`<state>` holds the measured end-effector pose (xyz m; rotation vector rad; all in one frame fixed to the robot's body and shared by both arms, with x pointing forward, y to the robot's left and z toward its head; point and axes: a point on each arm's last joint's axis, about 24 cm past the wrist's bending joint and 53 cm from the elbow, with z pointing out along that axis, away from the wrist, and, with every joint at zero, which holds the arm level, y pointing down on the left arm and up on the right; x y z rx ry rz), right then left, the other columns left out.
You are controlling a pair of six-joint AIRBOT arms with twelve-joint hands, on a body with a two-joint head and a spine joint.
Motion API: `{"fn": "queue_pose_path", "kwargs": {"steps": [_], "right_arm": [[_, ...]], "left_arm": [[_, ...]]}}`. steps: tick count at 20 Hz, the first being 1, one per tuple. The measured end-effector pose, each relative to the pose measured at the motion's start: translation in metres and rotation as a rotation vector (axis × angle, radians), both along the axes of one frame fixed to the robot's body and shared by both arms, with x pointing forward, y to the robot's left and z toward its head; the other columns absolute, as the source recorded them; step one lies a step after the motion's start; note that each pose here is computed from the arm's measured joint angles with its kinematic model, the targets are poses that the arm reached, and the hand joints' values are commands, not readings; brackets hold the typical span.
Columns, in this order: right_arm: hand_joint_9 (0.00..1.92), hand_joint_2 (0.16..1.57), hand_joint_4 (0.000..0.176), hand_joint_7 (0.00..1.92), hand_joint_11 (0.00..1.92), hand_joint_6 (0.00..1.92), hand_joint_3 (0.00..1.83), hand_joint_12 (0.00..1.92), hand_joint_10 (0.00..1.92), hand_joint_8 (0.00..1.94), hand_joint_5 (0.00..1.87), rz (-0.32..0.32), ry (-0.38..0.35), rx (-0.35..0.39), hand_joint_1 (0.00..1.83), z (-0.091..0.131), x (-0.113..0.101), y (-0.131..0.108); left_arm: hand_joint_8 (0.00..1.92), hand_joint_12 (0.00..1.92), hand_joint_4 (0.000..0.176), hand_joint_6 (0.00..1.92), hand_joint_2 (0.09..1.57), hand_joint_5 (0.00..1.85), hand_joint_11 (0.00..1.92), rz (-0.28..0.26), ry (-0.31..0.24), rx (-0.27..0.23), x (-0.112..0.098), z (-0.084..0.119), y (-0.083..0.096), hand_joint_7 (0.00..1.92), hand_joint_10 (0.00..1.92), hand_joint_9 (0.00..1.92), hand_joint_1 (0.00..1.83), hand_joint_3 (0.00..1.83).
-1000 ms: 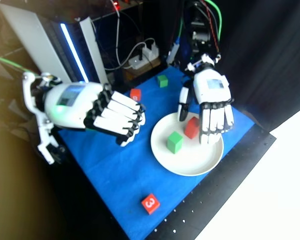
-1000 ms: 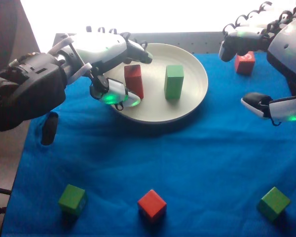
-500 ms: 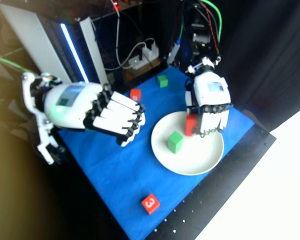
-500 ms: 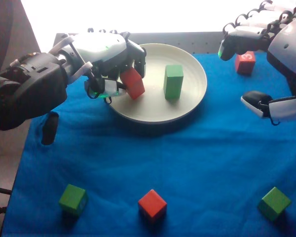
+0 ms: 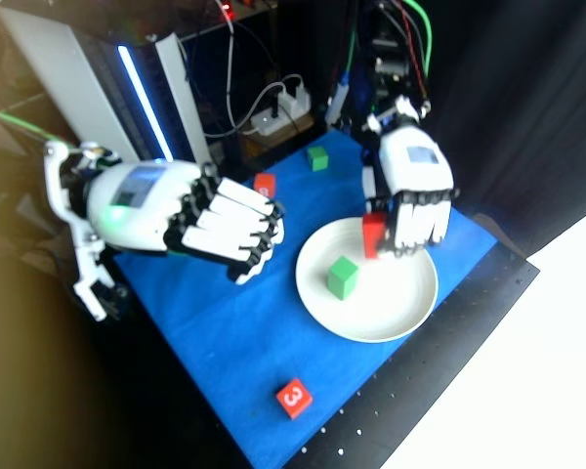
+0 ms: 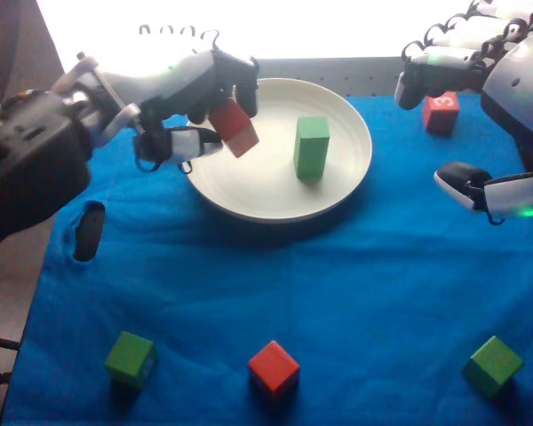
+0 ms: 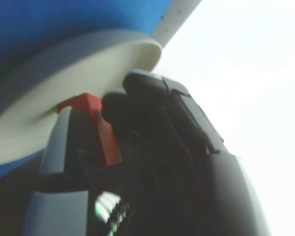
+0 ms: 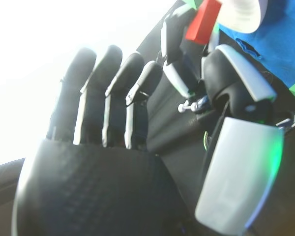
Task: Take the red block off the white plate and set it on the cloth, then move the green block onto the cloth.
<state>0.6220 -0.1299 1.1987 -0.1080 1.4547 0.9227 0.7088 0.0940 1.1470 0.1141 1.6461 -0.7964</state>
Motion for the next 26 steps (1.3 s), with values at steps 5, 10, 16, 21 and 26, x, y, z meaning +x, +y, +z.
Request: {"fn": "queue_pose_path", "kwargs": {"steps": [5, 10, 16, 21, 26], "right_arm": [[0.49, 0.62, 0.0, 0.57, 0.32, 0.9, 0.62, 1.76, 1.32, 1.11, 0.57, 0.001, 0.001, 0.0, 1.24, 0.0, 0.0, 0.001], [0.46, 0.64, 0.0, 0.56, 0.28, 0.86, 0.58, 1.77, 1.33, 1.1, 0.57, 0.002, 0.004, 0.004, 1.22, 0.0, -0.001, 0.001], [0.48, 0.61, 0.0, 0.59, 0.29, 0.82, 0.55, 1.74, 1.28, 1.03, 0.6, 0.002, 0.008, 0.008, 1.24, 0.0, -0.002, 0.002], [0.39, 0.64, 0.0, 0.52, 0.18, 0.84, 0.51, 1.81, 1.23, 0.95, 0.54, 0.002, 0.008, 0.008, 1.24, 0.0, -0.002, 0.002], [0.44, 0.66, 0.0, 0.59, 0.24, 0.8, 0.49, 1.79, 1.22, 0.91, 0.57, 0.003, 0.01, 0.01, 1.2, 0.0, -0.003, 0.003]], "left_arm": [[1.38, 1.77, 0.017, 1.34, 1.24, 0.72, 0.44, -0.035, -0.124, -0.034, -0.045, 0.037, 0.015, 0.78, 1.26, 0.65, 1.14, 0.0], [1.26, 1.61, 0.0, 1.2, 1.21, 0.71, 0.59, -0.058, -0.217, -0.076, -0.087, 0.062, 0.028, 0.83, 1.51, 0.76, 1.35, 0.0], [1.44, 1.52, 0.0, 1.25, 1.24, 0.68, 0.55, -0.081, -0.271, -0.11, -0.117, 0.076, 0.032, 0.82, 1.18, 0.7, 1.18, 0.0], [1.55, 1.66, 0.0, 1.19, 1.26, 0.7, 0.51, -0.104, -0.177, -0.101, -0.128, 0.049, 0.03, 0.77, 1.37, 0.62, 1.18, 0.0], [1.58, 1.62, 0.0, 1.32, 1.28, 0.64, 0.33, -0.089, 0.01, -0.084, -0.135, -0.006, 0.036, 0.74, 1.36, 0.59, 1.15, 0.0]]}}
